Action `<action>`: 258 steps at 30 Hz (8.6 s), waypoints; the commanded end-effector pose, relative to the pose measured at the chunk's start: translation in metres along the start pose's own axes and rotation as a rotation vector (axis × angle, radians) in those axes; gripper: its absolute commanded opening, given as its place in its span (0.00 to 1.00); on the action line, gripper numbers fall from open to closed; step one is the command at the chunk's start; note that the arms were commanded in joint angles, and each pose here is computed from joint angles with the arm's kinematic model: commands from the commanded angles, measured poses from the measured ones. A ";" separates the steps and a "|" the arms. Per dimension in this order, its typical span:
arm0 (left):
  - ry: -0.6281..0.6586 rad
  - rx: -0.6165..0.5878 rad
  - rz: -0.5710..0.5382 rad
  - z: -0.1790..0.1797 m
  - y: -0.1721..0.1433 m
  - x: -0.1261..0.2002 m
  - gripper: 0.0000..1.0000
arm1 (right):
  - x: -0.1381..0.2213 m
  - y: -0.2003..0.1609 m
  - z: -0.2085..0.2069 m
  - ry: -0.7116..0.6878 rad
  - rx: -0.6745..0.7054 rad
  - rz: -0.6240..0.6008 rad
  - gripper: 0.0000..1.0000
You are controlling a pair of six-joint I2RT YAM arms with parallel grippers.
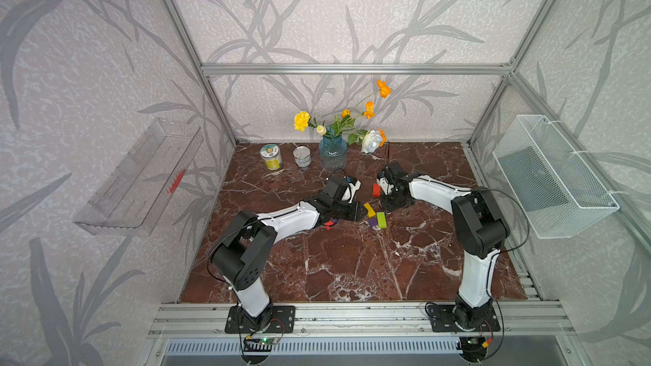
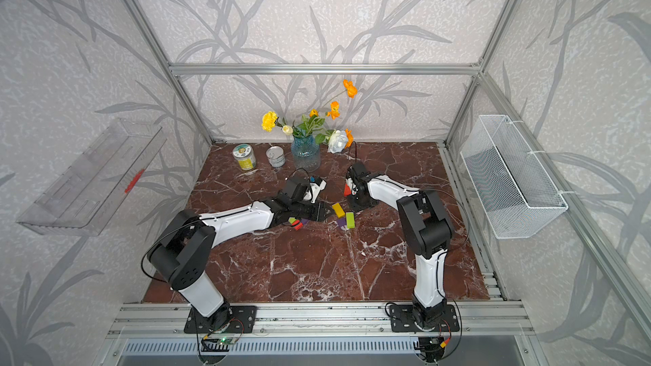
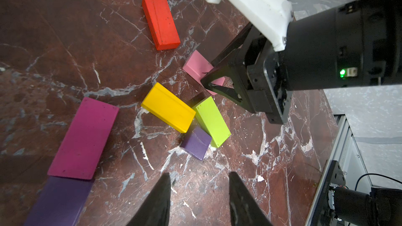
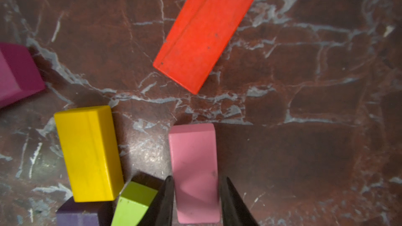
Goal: Assemble the letter v with building blocks
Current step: Place the building block at the center of the board, then move the building block to the center of the board, then adjust the building block at the center of the board.
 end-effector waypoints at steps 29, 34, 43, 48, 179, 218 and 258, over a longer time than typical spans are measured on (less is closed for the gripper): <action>0.035 -0.016 0.016 0.003 -0.008 0.003 0.43 | 0.000 0.053 0.009 0.060 -0.219 -0.158 0.55; -0.010 -0.026 -0.010 -0.002 -0.006 0.004 0.43 | -0.008 0.057 0.009 0.045 -0.215 -0.147 0.53; -0.031 -0.030 -0.023 -0.006 -0.005 0.006 0.44 | -0.027 0.061 0.015 0.023 -0.192 -0.112 0.52; -0.017 -0.023 -0.011 -0.003 -0.007 0.004 0.44 | -0.034 0.061 0.019 0.011 -0.176 -0.103 0.51; 0.063 0.012 0.130 0.036 0.087 -0.057 0.28 | 0.022 -0.055 -0.037 0.193 -0.544 -0.244 0.07; 0.179 -0.109 0.276 -0.006 0.046 -0.114 0.00 | -0.012 -0.040 -0.047 0.226 -0.556 -0.174 0.03; 0.102 -0.238 0.375 -0.061 0.012 -0.131 0.00 | -0.014 -0.064 -0.043 0.286 -0.562 -0.085 0.03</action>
Point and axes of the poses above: each gripper's point midway between its finger pads, its own x axis back along the fingers, its own z axis along the line the jaws close on, y = z × x, the point moved 5 cm from there along x, back along the fingers, and after that the axes turned 9 degrees about -x, right-handed, at the moved point
